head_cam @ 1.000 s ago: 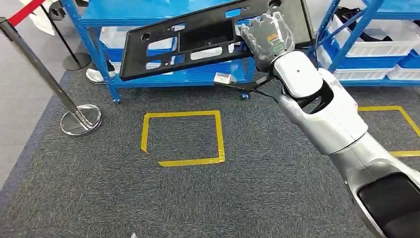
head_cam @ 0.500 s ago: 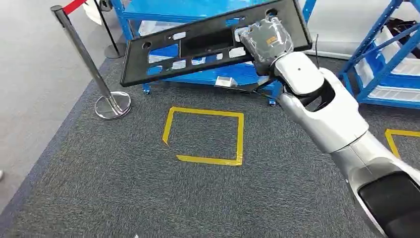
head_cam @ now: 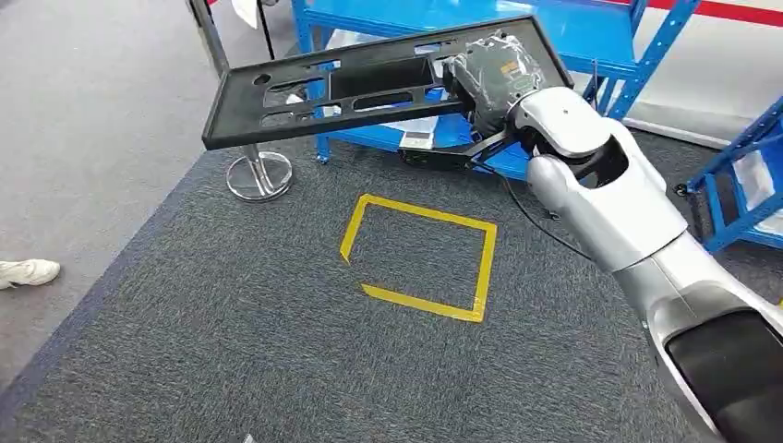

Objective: Take the parts from the cabinet and place them on the table.

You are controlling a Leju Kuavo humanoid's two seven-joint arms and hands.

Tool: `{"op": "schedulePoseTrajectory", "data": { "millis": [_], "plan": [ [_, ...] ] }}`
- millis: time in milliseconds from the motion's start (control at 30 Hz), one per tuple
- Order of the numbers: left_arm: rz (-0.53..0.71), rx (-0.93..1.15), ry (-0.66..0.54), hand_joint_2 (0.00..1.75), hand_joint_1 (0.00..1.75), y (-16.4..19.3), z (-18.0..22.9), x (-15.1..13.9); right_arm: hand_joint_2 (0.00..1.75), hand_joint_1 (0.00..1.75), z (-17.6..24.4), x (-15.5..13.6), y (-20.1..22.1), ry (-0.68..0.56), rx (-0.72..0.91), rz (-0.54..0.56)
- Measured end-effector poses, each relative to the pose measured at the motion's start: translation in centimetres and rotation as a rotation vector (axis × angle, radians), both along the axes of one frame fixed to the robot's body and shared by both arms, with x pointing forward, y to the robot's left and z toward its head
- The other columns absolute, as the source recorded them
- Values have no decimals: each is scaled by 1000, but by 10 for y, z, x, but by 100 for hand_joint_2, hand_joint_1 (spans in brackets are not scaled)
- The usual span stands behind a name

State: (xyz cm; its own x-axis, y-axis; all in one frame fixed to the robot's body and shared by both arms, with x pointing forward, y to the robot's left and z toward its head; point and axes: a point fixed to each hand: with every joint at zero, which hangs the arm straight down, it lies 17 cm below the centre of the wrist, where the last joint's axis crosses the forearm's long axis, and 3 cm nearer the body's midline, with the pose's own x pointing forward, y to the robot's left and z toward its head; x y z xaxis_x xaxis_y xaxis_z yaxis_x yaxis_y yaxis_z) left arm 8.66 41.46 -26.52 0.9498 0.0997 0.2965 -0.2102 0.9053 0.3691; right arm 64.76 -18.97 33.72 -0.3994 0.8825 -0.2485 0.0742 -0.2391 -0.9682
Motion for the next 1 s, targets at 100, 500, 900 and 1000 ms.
{"op": "schedulePoseTrajectory", "data": {
  "millis": [100,500,900,1000],
  "plan": [
    [0,-2,-3,175,0,-2,0,2,175,175,4,2,-3,-4,0,-6],
    [3,-6,6,175,0,-2,-1,-1,175,175,3,2,8,3,9,5],
    [3,-5,6,175,0,3,0,-2,175,175,3,3,12,6,11,12],
    [3,-7,9,175,0,2,0,-3,175,175,-1,3,10,14,7,9]
  ]
}}
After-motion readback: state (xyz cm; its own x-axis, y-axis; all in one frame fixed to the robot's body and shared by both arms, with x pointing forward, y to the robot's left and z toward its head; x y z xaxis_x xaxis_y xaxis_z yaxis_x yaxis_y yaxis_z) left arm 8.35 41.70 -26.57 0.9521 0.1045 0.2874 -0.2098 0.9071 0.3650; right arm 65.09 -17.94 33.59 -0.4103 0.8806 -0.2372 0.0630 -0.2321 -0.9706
